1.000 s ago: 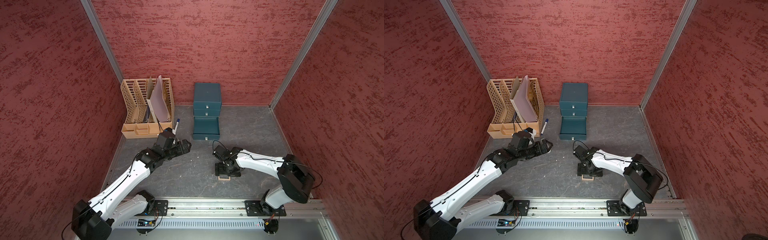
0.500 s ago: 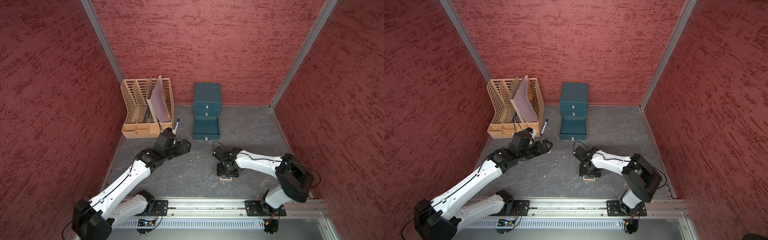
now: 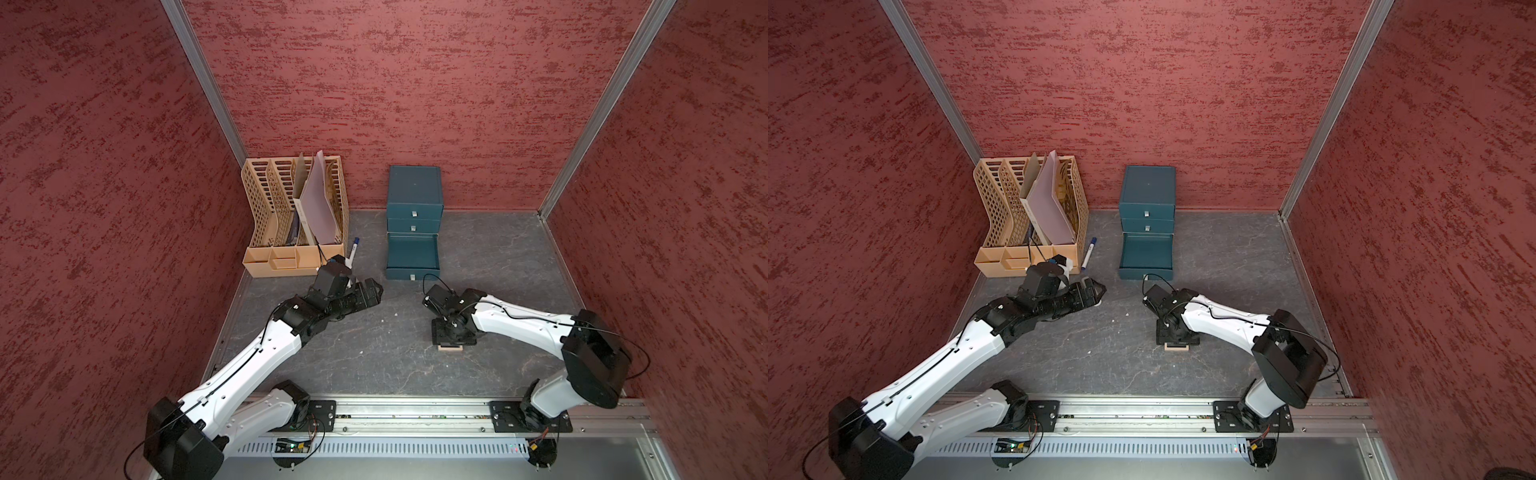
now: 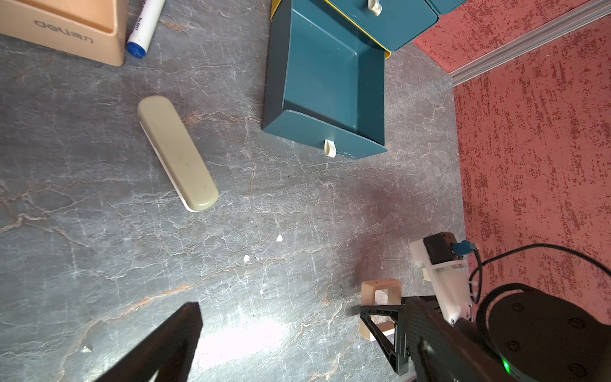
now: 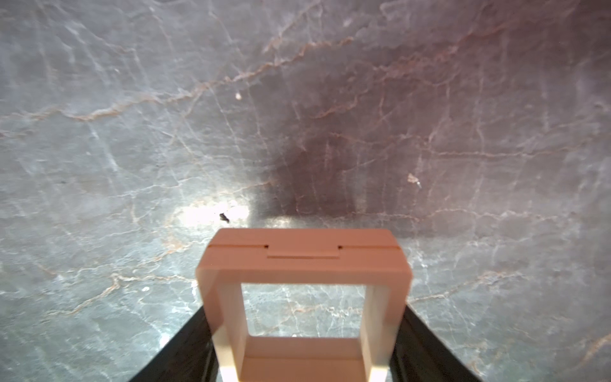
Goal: Place the brooch boxes into the drawer by color
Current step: Pick up the brooch box from the center of the board, then place the brooch box in the drawer.
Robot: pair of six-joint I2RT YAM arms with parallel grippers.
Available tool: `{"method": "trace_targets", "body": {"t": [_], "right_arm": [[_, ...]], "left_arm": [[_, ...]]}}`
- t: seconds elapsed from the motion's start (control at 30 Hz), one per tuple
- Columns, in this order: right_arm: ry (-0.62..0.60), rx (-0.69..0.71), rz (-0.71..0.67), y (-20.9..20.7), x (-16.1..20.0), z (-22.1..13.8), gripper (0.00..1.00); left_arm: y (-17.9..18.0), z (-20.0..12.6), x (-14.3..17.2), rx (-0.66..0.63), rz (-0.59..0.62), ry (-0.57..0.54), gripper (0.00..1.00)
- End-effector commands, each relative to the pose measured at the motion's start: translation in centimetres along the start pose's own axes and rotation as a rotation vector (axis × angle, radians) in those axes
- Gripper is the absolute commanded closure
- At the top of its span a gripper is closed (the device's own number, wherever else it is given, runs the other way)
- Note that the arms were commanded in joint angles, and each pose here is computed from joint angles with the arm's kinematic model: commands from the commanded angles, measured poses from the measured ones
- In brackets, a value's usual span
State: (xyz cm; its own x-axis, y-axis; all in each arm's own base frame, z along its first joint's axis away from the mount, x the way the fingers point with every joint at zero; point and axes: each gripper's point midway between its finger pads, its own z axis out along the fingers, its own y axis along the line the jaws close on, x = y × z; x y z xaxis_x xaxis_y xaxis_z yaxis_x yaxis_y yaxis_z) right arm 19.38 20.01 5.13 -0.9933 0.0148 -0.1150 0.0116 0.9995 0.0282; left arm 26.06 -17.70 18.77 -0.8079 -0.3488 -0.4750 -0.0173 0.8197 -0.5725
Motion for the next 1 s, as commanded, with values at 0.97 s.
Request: {"method": "trace_targets", "body": {"t": [0.97], "right_arm": [[-0.282,-0.042,-0.092,5.5,-15.4,-8.2,0.37]], "left_arm": [[1.5,-1.3,-0.5,0.019,-0.078,-0.109,0.0]]}}
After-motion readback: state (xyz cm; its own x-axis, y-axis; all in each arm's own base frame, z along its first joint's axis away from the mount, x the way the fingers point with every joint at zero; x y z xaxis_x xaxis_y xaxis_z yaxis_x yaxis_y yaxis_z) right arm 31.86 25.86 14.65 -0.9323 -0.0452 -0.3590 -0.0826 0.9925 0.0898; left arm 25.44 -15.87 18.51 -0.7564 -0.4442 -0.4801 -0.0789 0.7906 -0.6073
